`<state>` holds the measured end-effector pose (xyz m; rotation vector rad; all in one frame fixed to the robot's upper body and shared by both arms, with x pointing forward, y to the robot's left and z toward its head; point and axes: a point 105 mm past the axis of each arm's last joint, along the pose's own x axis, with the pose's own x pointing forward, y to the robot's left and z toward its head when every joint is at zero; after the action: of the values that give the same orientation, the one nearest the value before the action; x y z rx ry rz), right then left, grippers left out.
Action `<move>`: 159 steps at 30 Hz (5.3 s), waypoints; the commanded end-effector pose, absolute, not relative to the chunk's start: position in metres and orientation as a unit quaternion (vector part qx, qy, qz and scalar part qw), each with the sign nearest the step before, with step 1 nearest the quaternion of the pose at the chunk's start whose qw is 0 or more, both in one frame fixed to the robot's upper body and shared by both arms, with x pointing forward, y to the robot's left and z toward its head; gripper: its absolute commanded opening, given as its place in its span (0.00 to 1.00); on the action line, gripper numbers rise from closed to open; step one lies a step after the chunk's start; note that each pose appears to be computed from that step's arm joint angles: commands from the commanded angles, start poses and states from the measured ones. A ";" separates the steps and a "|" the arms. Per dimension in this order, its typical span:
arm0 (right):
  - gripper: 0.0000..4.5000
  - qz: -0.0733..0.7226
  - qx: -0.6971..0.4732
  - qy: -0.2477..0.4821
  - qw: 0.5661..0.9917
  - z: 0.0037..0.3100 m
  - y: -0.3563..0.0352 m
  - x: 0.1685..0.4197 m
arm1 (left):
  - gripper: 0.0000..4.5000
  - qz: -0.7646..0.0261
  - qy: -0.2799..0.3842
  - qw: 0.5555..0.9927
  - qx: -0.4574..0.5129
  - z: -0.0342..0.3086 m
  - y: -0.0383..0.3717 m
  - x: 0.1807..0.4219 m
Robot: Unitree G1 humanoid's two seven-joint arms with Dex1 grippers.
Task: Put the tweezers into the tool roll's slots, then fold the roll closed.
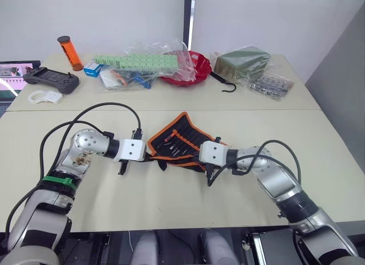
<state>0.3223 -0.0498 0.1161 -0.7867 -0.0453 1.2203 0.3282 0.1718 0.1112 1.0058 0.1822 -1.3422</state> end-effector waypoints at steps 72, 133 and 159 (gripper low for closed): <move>0.00 0.619 -0.178 0.031 0.764 0.133 -0.061 0.280 | 0.00 -0.541 0.120 0.798 0.238 0.132 0.179 0.282; 0.00 0.506 -0.135 0.066 0.849 0.089 -0.027 0.320 | 0.00 -0.421 0.091 0.900 0.067 0.109 0.107 0.321; 0.00 0.479 -0.144 0.077 0.862 0.072 -0.049 0.321 | 0.00 -0.333 0.063 0.939 0.053 0.113 0.166 0.327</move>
<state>0.3181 -0.0369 0.0812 -0.2864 0.1350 1.0346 0.3276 0.1579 0.0956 0.0986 0.1811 -0.7000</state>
